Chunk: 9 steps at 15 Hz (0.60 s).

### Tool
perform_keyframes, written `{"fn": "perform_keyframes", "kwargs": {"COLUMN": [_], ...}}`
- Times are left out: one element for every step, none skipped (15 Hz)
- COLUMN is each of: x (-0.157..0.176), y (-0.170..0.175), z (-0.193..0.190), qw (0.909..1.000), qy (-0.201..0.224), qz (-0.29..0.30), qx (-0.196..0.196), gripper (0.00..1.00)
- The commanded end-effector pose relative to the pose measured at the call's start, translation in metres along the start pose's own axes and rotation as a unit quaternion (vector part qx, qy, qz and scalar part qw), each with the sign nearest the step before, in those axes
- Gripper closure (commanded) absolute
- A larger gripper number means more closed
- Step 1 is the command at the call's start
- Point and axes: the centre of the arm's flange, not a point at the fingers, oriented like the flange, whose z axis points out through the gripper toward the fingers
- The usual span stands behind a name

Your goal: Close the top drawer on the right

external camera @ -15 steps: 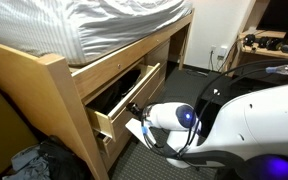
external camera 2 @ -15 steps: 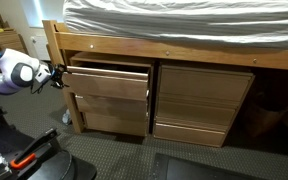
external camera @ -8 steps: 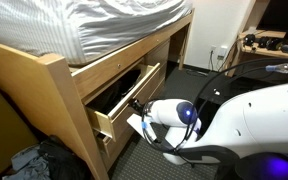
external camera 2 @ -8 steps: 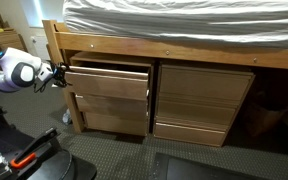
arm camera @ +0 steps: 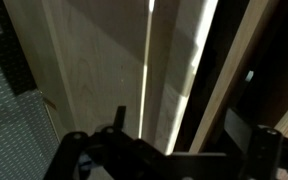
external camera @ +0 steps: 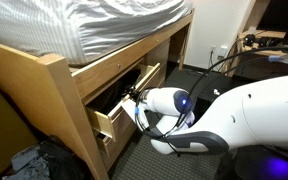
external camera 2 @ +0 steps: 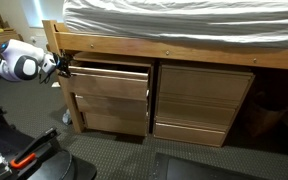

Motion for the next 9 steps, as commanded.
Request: {"fn": "perform_keyframes", "kwargs": {"x": [0.0,0.0,0.0,0.002,0.003,0.004,0.006,0.005,0.004], "y": [0.0,0.0,0.0,-0.002,-0.008,-0.01,-0.014,-0.018,-0.022], "z": [0.0,0.0,0.0,-0.004,-0.007,-0.008,-0.009,-0.009,-0.009], "qw": [1.0,1.0,1.0,0.9999,0.9994,0.9991,0.9982,0.997,0.9959], "qy": [0.001,0.001,0.001,-0.01,-0.021,-0.023,-0.024,-0.032,-0.036], "qz": [0.001,0.001,0.001,-0.001,-0.006,-0.008,-0.017,-0.023,-0.029], "qx": [0.0,0.0,0.0,-0.007,-0.027,-0.034,-0.052,-0.067,-0.077], "gripper": [0.0,0.0,0.0,0.0,0.0,0.0,0.0,0.0,0.0]}}
